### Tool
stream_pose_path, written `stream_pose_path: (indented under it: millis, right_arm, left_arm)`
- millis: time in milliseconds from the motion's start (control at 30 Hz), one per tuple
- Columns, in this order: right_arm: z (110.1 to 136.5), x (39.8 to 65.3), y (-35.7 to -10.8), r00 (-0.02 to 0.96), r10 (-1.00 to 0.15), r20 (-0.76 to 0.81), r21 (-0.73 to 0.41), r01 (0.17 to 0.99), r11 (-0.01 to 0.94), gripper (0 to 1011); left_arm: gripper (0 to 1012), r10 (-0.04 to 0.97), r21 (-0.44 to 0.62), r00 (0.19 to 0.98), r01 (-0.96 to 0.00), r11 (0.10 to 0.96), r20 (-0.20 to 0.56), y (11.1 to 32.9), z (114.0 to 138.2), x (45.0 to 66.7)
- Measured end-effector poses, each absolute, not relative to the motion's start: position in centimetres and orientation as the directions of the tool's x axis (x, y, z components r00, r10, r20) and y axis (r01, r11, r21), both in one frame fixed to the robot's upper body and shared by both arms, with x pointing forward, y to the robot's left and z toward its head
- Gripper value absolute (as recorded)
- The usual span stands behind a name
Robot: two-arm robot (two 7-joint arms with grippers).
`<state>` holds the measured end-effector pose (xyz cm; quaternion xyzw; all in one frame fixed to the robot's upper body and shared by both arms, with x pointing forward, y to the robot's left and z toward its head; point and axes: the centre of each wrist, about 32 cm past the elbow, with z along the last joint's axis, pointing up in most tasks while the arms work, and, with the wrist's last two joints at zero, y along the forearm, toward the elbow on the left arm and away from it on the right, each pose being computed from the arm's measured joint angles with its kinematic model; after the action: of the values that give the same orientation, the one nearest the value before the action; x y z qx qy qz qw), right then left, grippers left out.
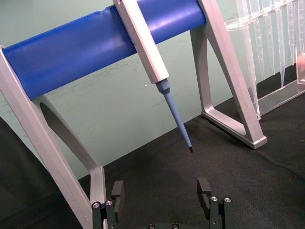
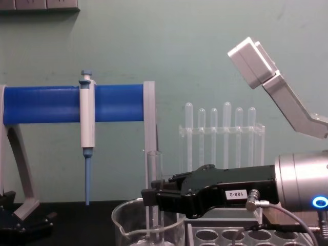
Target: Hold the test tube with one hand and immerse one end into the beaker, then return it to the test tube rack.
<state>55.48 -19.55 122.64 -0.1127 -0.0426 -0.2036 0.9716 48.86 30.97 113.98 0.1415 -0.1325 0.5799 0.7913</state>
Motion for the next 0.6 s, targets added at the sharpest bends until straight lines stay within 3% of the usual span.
stream_pose_path:
  millis: [600]
  right_arm:
    - [122.64,55.49,-19.55,0.913,-0.386,0.129,-0.202,0.405,0.892,243]
  left_arm:
    - [1000,0.88,0.07,0.292,-0.955,0.287,0.374,30.97,113.98,48.86]
